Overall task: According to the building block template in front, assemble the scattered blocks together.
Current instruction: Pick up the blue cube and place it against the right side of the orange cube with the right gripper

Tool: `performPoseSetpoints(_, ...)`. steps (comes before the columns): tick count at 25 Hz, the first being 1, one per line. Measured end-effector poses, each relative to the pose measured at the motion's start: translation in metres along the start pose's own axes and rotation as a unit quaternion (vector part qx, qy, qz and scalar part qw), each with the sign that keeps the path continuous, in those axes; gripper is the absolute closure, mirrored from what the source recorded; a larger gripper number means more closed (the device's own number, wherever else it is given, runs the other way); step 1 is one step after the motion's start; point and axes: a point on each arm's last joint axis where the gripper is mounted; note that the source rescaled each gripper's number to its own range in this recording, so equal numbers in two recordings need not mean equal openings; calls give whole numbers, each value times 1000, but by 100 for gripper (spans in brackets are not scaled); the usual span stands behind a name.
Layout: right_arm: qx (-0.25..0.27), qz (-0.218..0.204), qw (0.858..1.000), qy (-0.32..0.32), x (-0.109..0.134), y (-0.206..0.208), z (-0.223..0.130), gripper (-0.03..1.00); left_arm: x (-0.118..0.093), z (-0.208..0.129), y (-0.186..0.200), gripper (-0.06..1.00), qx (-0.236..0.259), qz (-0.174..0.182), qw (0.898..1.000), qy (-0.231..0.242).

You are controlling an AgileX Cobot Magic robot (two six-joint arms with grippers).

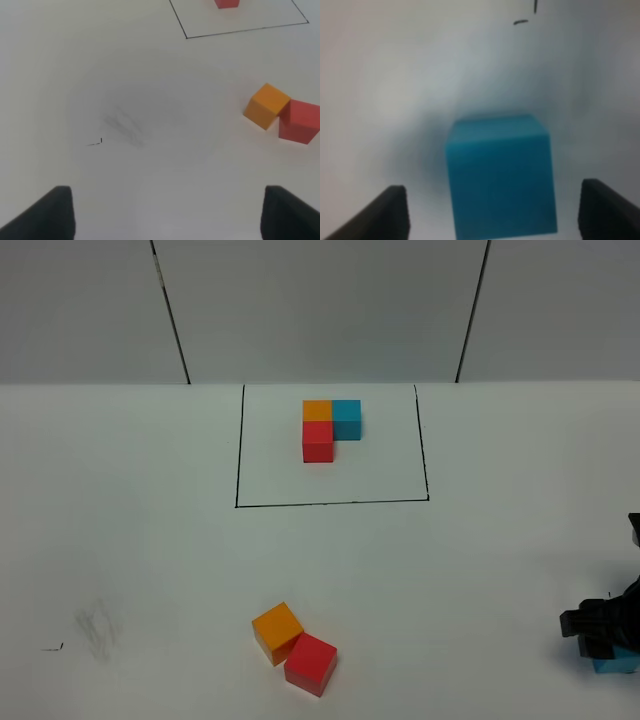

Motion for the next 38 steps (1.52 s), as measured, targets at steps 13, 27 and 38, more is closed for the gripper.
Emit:
performPoseSetpoints(13,25,2,1000,15,1,-30,0,45,0,0,0,-1,0,0,1000,0)
performPoseSetpoints(27,6,3,1000,23,2,-31,4,76,0,0,0,-1,0,0,1000,1)
performPoseSetpoints(38,66,4,993,98,1,-28,-4,76,0,0,0,-1,0,0,1000,1)
Point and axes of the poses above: a point on each arm's last joint axis where the gripper is mounted, y pointing back along that axis away from the gripper, x along the wrist's bending axis when the last joint is at zero, z = x × y, and after that the axes turned 7 degrees about y, right-handed
